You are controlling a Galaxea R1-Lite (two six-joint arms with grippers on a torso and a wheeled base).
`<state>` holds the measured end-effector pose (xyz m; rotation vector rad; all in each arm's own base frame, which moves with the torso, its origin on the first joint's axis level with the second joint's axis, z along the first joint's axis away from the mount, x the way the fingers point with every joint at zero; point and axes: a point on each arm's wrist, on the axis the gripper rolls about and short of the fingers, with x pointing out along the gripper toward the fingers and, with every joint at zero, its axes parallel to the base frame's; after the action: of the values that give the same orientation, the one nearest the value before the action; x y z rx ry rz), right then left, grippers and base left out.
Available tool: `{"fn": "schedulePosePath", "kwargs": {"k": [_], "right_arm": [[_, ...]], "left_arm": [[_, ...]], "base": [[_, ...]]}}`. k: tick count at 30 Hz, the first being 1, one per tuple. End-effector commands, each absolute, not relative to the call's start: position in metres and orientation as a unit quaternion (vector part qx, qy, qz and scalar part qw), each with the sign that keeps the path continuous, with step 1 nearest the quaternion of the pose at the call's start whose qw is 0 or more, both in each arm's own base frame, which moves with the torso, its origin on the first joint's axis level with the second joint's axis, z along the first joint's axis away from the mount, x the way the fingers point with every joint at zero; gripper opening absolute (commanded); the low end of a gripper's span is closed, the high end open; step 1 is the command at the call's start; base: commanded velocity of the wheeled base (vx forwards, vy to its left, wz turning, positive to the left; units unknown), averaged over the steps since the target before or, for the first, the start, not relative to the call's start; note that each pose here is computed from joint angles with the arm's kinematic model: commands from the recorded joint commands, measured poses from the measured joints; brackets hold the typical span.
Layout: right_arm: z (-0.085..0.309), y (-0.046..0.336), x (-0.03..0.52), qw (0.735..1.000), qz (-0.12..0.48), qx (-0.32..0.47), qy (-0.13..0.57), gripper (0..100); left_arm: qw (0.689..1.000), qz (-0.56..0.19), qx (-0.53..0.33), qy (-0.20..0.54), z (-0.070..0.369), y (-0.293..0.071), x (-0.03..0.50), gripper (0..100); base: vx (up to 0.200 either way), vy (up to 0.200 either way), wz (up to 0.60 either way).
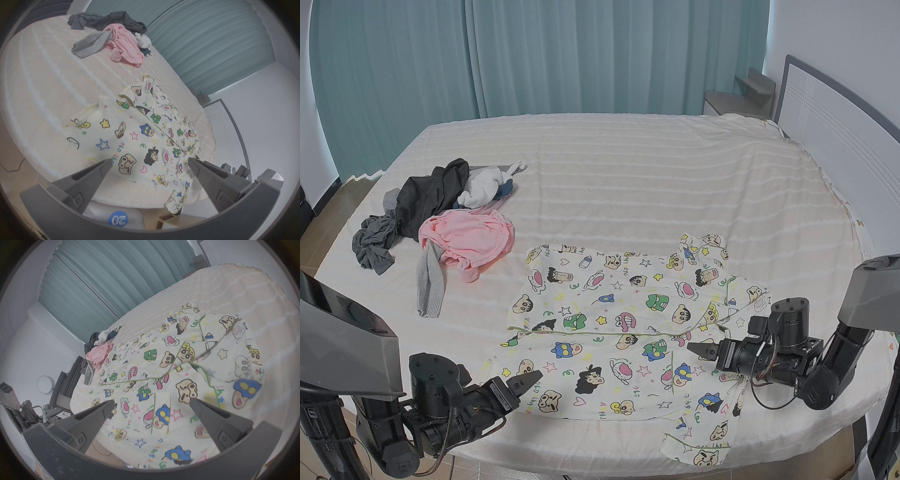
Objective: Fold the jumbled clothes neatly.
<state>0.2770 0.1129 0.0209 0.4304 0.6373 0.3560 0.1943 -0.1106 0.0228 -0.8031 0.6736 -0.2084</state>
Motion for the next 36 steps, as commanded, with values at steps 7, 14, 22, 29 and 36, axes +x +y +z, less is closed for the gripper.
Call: {"fn": "schedulePosePath", "kwargs": {"k": [7, 14, 22, 29, 36], "right_arm": [[0.037, 0.095, 0.235, 0.914, 0.15, 0.205, 0.316, 100], [0.04, 0.085, 0.221, 0.918, 0.13, 0.206, 0.311, 100], [0.037, 0.08, 0.213, 0.919, 0.123, 0.208, 0.312, 100], [0.035, 0.073, 0.207, 0.917, 0.11, 0.21, 0.321, 100], [0.032, 0.069, 0.204, 0.915, 0.101, 0.211, 0.329, 100]], "left_arm": [[0.861, -0.031, -0.325, 0.389, -0.016, -0.115, 0.187, 100], [0.873, 0.005, -0.289, 0.392, -0.033, -0.116, 0.189, 100], [0.878, 0.027, -0.281, 0.386, -0.042, -0.116, 0.194, 100], [0.886, 0.044, -0.289, 0.359, -0.049, -0.119, 0.21, 100], [0.894, 0.059, -0.295, 0.331, -0.049, -0.12, 0.222, 100]], "base": [[0.0, 0.0, 0.0], [0.0, 0.0, 0.0], [0.0, 0.0, 0.0], [0.0, 0.0, 0.0], [0.0, 0.0, 0.0]]}}
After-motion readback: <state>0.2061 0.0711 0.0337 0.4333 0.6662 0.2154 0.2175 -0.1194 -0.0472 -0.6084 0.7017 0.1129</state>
